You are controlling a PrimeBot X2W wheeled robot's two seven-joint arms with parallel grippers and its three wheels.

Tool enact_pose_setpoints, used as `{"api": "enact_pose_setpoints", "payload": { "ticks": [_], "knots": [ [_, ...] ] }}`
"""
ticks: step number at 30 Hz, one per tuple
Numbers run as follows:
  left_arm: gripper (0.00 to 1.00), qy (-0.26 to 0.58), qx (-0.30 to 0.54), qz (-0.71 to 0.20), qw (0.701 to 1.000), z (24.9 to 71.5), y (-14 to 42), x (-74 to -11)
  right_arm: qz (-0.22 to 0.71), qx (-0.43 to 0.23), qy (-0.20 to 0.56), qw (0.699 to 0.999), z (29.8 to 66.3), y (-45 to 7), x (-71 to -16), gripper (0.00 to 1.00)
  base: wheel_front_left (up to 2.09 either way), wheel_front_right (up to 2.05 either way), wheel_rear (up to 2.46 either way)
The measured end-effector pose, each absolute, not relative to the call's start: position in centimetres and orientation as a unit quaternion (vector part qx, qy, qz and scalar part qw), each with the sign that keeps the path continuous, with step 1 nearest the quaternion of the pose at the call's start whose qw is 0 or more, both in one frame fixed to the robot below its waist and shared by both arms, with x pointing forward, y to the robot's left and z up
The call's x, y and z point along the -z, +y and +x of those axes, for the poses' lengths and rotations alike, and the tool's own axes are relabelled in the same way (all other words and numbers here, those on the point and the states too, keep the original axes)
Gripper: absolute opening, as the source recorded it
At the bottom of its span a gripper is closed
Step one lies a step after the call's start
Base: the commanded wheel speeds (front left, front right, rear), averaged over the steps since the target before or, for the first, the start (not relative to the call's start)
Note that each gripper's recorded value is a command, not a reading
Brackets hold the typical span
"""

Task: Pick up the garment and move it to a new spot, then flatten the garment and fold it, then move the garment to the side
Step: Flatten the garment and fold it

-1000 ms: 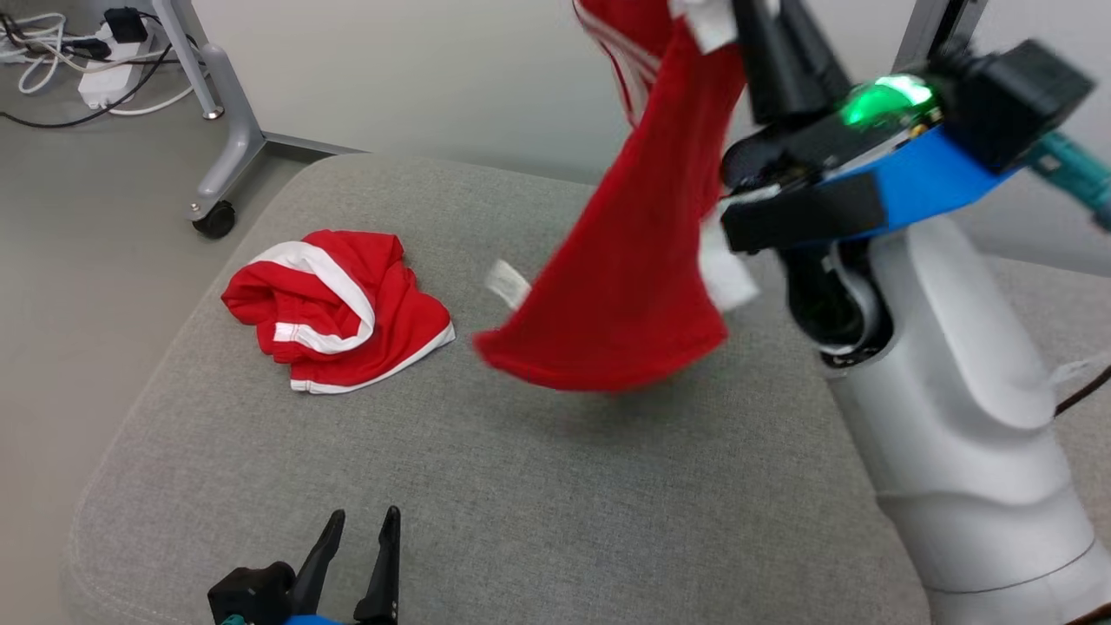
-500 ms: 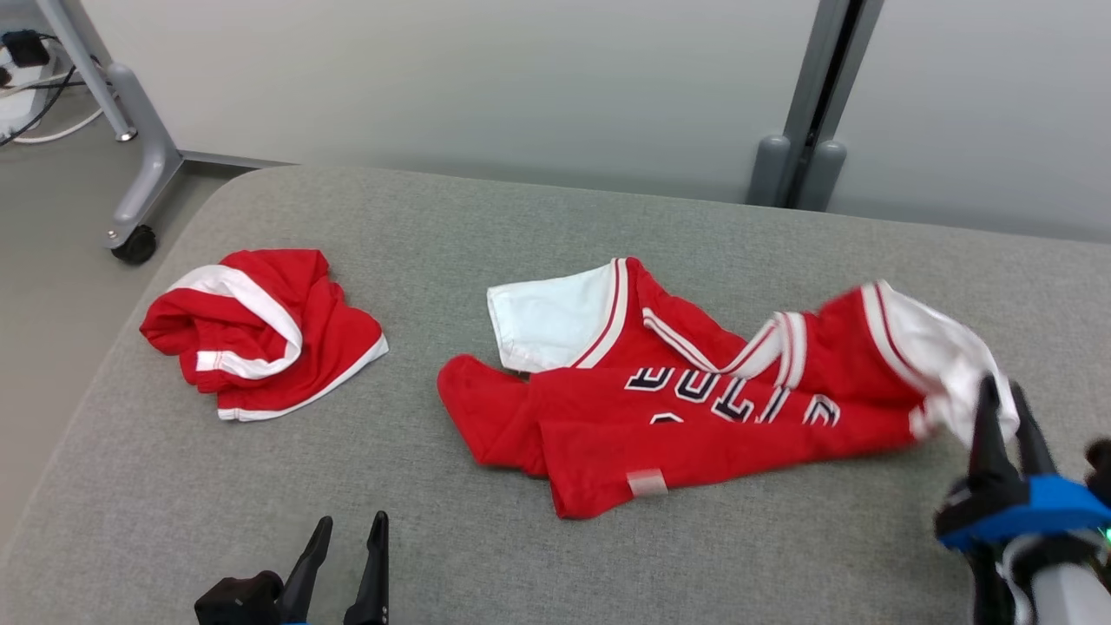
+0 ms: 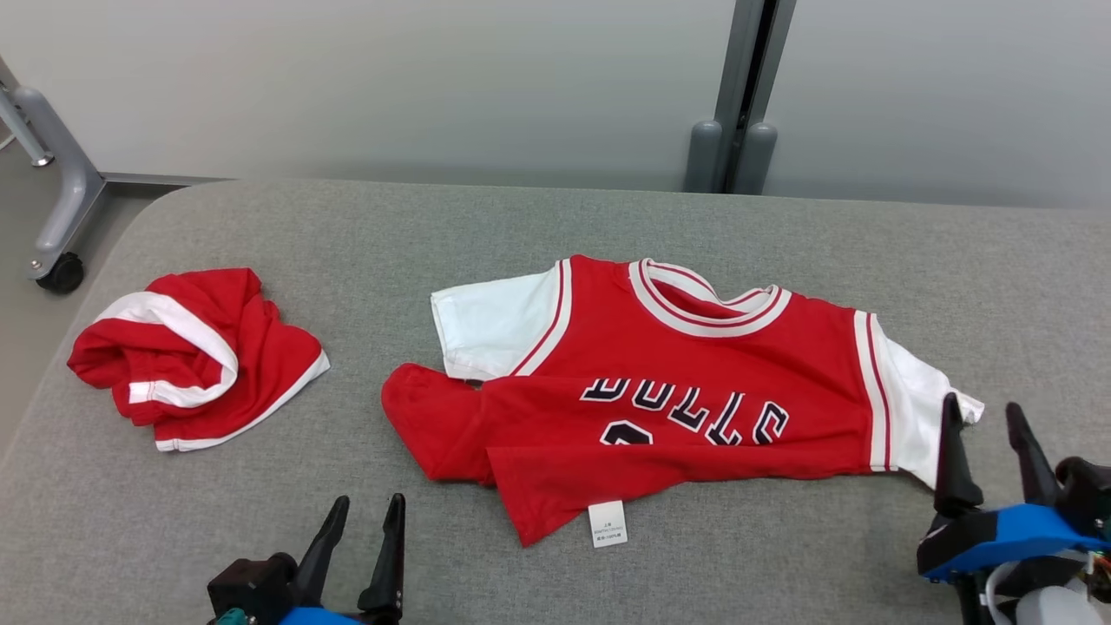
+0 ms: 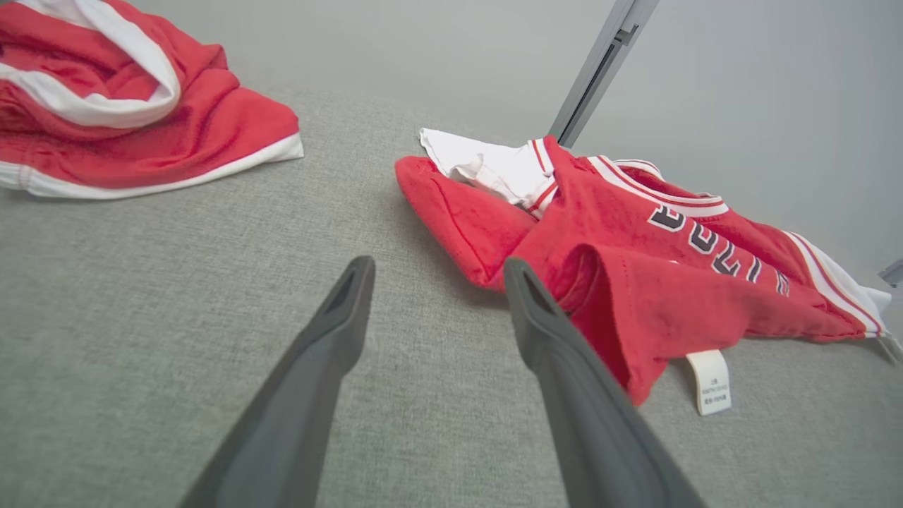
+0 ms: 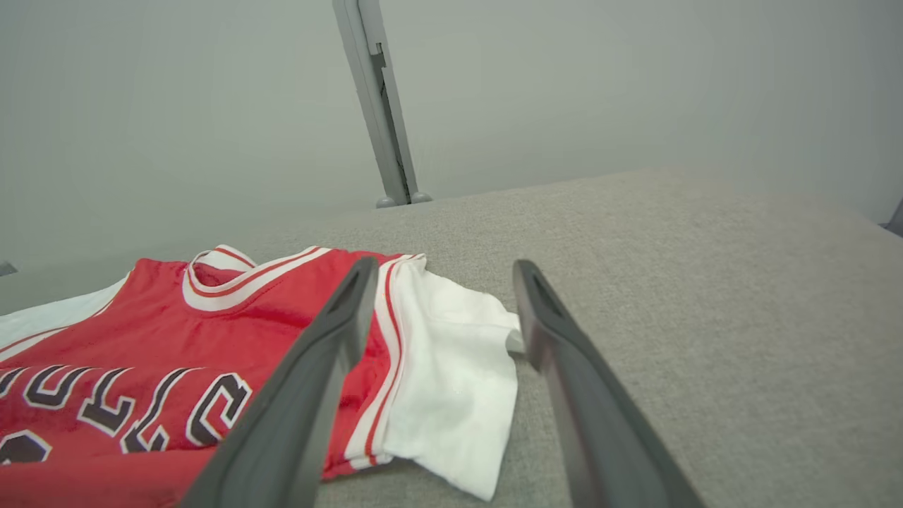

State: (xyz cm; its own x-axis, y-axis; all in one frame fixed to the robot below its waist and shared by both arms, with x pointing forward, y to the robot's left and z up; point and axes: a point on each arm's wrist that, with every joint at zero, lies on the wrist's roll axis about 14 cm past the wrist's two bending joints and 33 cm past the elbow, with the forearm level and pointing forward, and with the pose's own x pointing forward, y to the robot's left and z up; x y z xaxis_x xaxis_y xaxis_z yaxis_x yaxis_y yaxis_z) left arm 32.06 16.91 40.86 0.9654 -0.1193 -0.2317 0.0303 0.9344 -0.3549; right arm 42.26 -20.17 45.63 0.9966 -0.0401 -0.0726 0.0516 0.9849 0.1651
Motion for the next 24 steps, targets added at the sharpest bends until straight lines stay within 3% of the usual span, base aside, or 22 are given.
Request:
{"api": "enact_pose_setpoints", "payload": {
  "ticks": [9,24],
  "knots": [
    [1.00,0.153,0.125,-0.215,0.956,32.6,11.1,-40.5,0.058,-0.047,0.037,0.997,41.7,-16.2,-45.7,1.00,0.00,0.00,0.00],
    [1.00,0.241,0.190,-0.259,0.916,32.5,7.2,-37.5,0.049,-0.023,0.064,0.996,40.7,-18.1,-43.7,1.00,0.00,0.00,0.00]
  ]
}}
